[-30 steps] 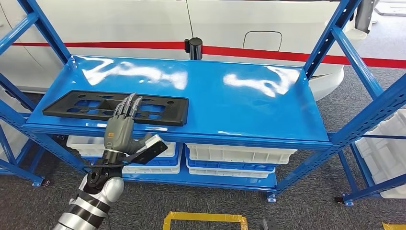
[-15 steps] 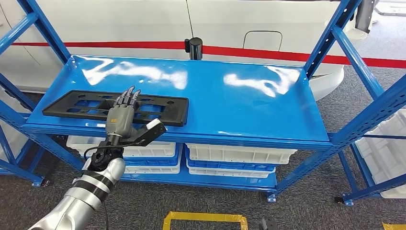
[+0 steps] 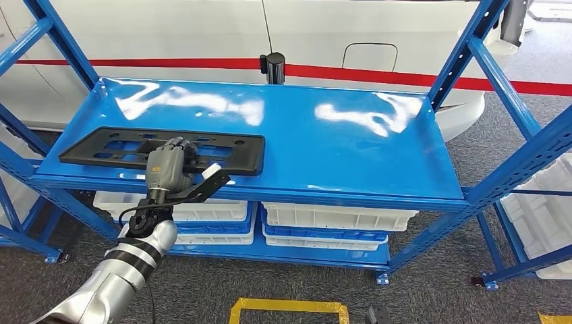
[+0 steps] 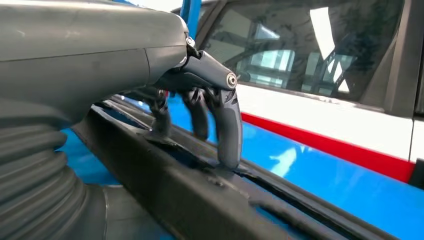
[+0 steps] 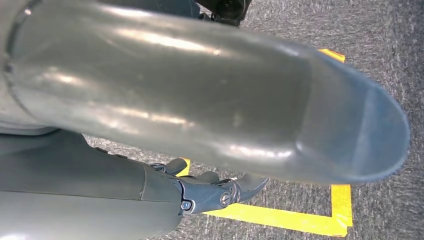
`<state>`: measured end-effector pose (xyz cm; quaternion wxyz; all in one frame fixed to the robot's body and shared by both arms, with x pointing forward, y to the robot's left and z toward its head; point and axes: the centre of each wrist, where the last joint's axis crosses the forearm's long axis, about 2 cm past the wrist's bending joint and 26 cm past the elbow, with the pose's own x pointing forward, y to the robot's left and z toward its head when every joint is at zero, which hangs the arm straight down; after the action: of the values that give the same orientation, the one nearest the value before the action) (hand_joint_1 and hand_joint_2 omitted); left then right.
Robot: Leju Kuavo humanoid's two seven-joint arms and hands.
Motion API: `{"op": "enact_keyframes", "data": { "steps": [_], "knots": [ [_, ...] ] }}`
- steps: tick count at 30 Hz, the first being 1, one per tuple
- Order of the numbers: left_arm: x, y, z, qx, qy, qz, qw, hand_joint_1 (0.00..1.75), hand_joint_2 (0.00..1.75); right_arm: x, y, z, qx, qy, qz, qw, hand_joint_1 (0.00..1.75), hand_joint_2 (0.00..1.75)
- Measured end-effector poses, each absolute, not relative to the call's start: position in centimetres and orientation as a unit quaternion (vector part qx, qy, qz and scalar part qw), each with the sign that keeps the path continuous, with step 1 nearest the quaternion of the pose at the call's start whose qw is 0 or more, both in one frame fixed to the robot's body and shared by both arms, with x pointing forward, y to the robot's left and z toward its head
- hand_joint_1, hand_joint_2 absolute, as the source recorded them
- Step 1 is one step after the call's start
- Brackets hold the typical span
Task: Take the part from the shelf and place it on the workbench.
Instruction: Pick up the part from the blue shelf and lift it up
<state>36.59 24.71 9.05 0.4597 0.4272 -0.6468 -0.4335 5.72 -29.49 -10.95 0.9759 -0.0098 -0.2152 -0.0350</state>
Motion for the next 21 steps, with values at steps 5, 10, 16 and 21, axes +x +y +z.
{"op": "enact_keyframes", "data": {
  "steps": [5, 10, 16, 21],
  "knots": [
    [36.6, 24.9, 9.1, 0.434, -0.652, -0.422, 0.457, 1.75, 1.75, 5.7, -29.5, -11.0, -0.01, -0.215, -0.032, 0.976, 0.0, 0.0],
    [36.6, 25.0, 9.2, 0.442, -0.658, -0.414, 0.447, 1.75, 1.75, 5.7, -29.5, -11.0, -0.01, -0.215, -0.032, 0.976, 0.0, 0.0],
    [36.7, 25.3, 10.5, 0.461, -0.699, -0.401, 0.371, 1.75, 1.75, 5.8, -29.5, -10.9, -0.011, -0.216, -0.025, 0.976, 0.0, 0.0],
    [36.9, 26.0, 13.6, 0.497, -0.72, -0.411, 0.256, 1.75, 1.75, 5.8, -29.4, -10.9, -0.01, -0.215, -0.016, 0.976, 0.0, 0.0]
  ]
}}
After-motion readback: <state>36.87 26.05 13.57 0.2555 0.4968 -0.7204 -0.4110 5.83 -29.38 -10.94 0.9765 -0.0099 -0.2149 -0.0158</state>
